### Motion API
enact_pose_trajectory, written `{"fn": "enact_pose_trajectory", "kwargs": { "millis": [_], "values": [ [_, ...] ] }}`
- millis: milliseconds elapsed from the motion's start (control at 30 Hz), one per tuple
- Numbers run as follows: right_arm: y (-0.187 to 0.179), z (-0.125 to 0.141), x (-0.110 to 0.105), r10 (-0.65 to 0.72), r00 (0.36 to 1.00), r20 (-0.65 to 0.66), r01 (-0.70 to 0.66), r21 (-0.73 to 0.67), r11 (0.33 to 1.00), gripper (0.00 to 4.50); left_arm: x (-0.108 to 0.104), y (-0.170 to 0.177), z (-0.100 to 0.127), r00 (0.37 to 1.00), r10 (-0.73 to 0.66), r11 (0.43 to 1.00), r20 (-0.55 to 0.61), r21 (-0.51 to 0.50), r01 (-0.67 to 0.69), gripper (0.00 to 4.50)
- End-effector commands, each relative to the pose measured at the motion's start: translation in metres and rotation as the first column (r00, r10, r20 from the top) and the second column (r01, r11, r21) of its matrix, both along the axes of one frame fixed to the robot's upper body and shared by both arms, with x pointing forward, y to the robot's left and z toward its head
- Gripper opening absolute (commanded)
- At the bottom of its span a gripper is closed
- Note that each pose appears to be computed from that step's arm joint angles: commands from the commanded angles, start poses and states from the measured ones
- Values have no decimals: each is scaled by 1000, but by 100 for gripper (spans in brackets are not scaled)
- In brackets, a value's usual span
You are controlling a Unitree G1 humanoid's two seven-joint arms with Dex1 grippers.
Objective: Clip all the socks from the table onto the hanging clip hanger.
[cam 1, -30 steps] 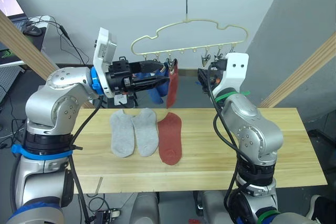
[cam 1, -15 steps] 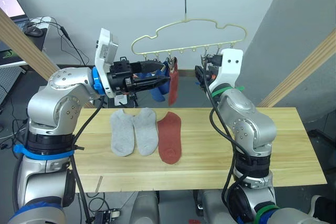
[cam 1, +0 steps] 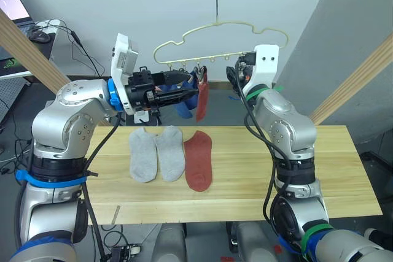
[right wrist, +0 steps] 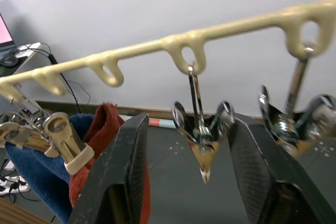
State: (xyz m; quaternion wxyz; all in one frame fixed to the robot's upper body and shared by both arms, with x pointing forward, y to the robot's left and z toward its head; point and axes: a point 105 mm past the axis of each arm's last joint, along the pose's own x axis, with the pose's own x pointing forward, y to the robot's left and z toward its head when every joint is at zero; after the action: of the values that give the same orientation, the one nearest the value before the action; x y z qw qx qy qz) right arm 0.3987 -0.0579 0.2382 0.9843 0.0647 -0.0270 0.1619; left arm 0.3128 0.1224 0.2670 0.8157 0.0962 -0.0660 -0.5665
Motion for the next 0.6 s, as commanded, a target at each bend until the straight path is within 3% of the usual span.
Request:
{"fn": "enact_pose_trajectory", "kwargs": {
  "millis": [33, 533, 600],
  "values": [
    [6, 24, 0, 28, 996, 81, -31, 26, 999, 233, -7, 1, 9, 999, 0, 1000, 46, -2, 0, 240],
    [8, 30, 5, 29, 996, 86, -30, 14, 999, 233, -7, 1, 9, 999, 16, 1000, 46, -4, -16, 240],
    [6, 29, 7, 17, 996, 82, -18, 15, 1000, 194, -7, 1, 9, 999, 17, 1000, 47, -4, -16, 240]
  ]
}}
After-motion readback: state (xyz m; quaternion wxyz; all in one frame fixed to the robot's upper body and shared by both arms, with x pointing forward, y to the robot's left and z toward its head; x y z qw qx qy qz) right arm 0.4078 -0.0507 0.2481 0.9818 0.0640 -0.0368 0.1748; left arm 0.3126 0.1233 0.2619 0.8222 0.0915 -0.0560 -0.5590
